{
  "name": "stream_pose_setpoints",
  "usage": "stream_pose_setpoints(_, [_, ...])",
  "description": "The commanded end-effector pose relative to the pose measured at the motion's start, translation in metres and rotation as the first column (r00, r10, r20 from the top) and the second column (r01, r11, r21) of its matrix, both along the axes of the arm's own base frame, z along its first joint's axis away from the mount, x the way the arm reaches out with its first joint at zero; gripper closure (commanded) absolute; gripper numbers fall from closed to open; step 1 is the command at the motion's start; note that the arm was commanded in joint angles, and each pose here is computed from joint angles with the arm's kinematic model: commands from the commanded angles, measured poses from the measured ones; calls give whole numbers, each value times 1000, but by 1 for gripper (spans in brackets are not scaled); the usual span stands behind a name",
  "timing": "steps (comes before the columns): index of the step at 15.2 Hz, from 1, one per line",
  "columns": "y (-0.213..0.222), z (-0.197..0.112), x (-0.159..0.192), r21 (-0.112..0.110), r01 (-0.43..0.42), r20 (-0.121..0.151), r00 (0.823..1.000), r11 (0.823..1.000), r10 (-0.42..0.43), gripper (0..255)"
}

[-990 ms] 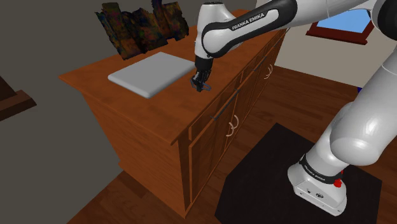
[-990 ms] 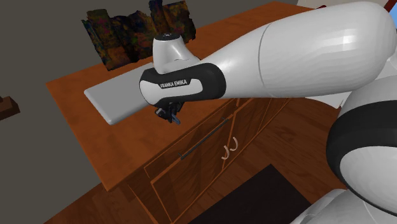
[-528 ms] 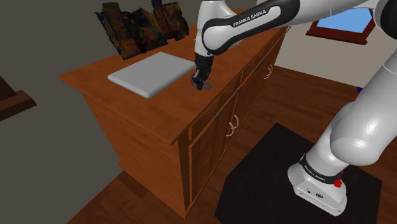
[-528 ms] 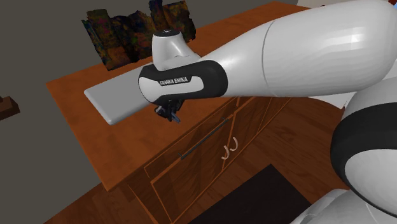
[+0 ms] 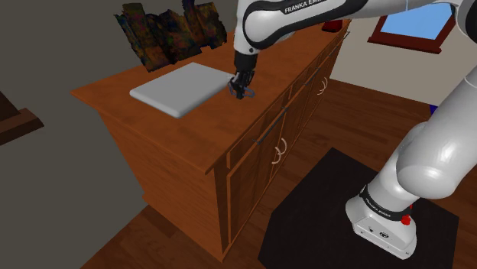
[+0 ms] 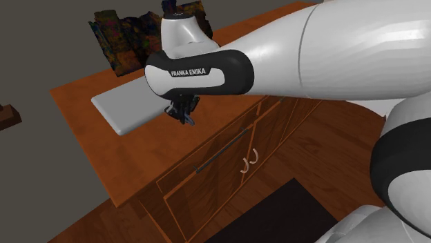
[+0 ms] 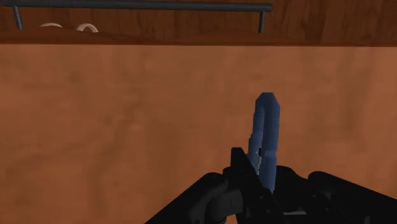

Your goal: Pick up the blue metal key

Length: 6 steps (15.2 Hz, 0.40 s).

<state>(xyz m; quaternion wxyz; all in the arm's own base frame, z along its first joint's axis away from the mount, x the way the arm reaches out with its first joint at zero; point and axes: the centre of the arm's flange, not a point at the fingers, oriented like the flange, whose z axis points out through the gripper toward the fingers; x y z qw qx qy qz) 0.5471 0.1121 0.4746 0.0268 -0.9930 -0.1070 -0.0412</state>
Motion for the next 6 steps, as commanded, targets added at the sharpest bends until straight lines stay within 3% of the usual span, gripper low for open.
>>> stream_pose_setpoints(1, [0,11,-1,0,0,-1,1000,1000,0,255])
stream_pose_setpoints(6, [0,28,-1,0,0,-1,1000,1000,0,255])
